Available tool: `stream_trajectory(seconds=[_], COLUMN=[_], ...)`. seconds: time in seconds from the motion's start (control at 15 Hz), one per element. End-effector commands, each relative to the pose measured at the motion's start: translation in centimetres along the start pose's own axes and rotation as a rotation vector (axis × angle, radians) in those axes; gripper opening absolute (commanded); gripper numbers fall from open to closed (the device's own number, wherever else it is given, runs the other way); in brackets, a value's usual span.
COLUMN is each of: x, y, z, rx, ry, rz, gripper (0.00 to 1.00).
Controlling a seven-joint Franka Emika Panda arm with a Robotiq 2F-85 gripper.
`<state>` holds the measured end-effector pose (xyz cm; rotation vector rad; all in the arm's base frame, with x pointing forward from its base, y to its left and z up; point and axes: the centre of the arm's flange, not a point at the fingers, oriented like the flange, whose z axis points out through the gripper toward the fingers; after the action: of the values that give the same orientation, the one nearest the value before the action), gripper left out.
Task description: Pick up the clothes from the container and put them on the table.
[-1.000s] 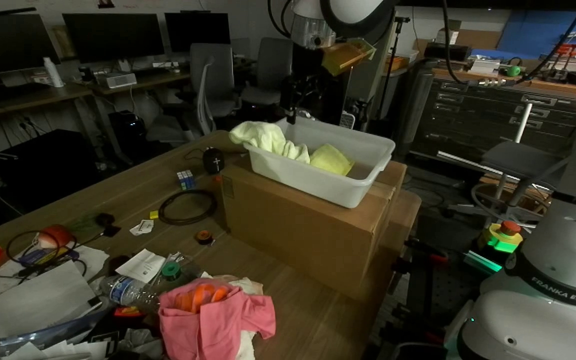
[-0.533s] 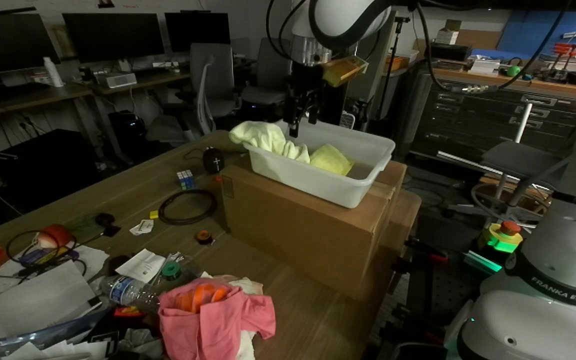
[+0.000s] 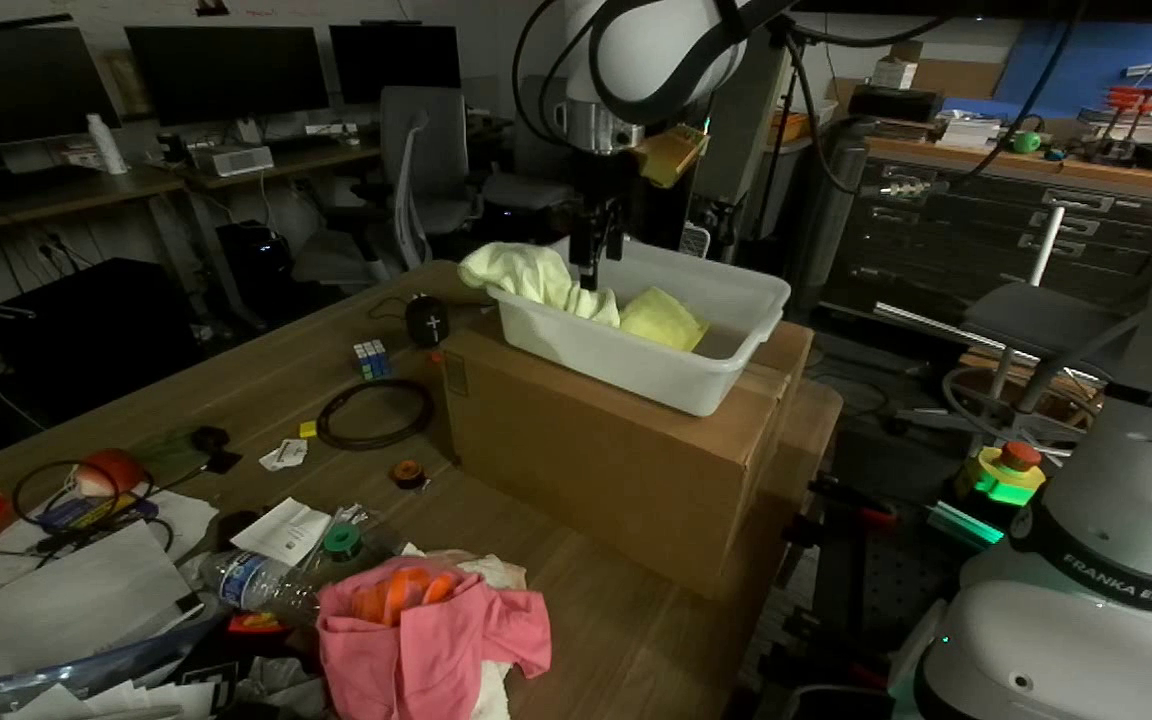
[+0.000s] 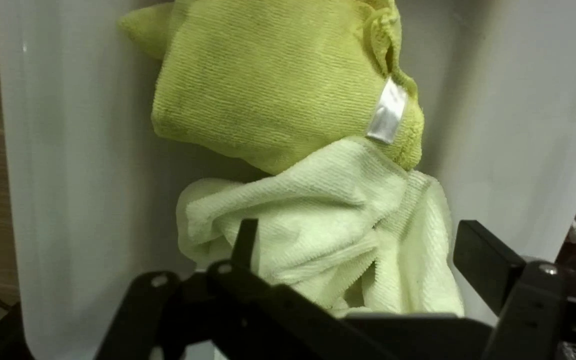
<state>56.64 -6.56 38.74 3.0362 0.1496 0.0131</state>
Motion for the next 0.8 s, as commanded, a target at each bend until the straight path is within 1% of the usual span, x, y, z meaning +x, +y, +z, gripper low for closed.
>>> stream_trajectory(seconds=[0.0, 0.27, 0.47, 0.73], x=[2.3, 3.3, 3.8, 4.3], y=[1.1, 1.4, 1.8, 2.4], z=[0.8, 2.3, 3.7, 5.2], rx=[-0.033, -0.021, -0.029, -0.028], ry=[0.023, 0.069, 0.105, 0.127], rz=[0.012, 0.073, 0.132, 0.193], gripper=[1.00, 1.00, 1.00, 1.00])
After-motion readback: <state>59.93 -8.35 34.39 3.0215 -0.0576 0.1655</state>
